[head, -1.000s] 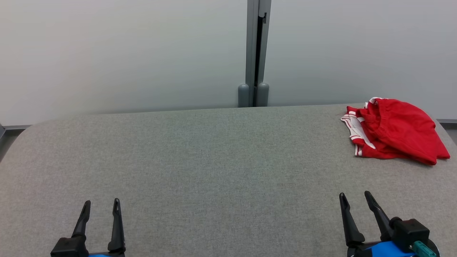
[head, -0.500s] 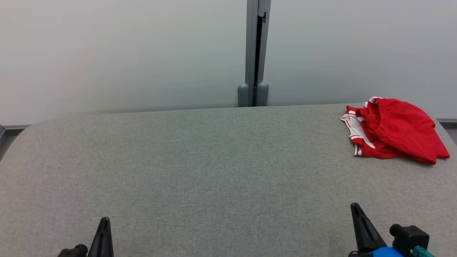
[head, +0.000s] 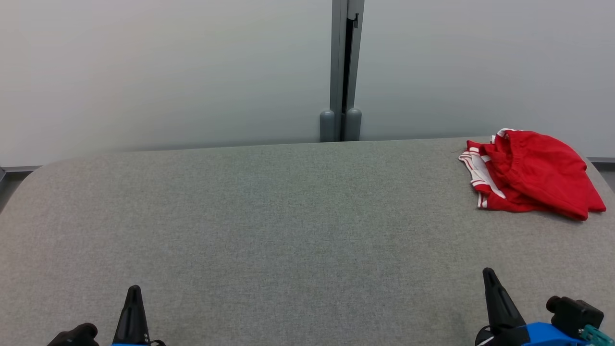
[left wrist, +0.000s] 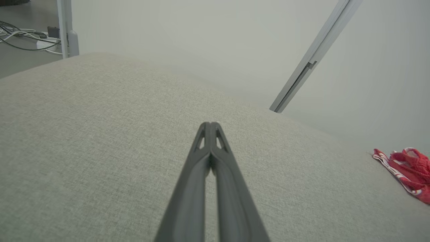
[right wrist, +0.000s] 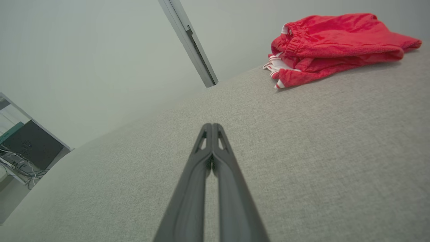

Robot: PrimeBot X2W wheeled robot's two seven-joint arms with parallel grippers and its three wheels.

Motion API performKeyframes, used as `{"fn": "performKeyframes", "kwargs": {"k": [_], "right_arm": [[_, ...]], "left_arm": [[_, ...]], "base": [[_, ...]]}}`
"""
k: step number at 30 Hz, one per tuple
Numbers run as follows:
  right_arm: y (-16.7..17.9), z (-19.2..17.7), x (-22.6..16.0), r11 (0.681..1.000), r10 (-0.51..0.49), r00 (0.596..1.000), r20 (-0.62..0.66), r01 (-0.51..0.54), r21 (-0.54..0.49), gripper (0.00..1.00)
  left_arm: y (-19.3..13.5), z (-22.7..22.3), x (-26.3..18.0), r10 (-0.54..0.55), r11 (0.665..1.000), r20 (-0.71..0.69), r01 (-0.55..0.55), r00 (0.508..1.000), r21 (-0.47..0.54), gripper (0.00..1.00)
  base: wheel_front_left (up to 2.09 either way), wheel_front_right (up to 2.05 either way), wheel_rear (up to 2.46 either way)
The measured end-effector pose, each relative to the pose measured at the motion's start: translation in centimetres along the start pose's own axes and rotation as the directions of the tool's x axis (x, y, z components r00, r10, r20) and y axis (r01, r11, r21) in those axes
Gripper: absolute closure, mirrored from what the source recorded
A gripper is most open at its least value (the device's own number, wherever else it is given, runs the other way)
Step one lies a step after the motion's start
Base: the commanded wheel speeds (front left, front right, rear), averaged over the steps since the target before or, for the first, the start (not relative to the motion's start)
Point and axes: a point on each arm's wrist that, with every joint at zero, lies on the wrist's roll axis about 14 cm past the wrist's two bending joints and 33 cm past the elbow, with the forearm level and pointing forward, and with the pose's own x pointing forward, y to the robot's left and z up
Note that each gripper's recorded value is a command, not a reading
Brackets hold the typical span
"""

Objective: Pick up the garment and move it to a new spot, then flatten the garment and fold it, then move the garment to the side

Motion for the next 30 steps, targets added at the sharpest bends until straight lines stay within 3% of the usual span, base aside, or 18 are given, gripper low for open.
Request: {"fn": "performKeyframes", "kwargs": {"k": [14, 30], "right_arm": [[-0.4, 0.7, 0.6, 0.976, -0.030, 1.000, 0.003, 0.029, 0.214, 1.00], [-0.5, 1.6, 1.4, 0.909, -0.037, 0.999, 0.006, 0.031, 0.416, 1.00]], "left_arm": [[-0.1, 0.7, 0.8, 0.016, 0.972, 0.001, -0.016, 1.000, -0.233, 1.00], [-0.4, 1.6, 1.7, 0.015, 0.895, 0.006, -0.011, 1.000, -0.447, 1.00]], "base": [[0.00, 0.00, 0.00], [0.00, 0.00, 0.00]]}}
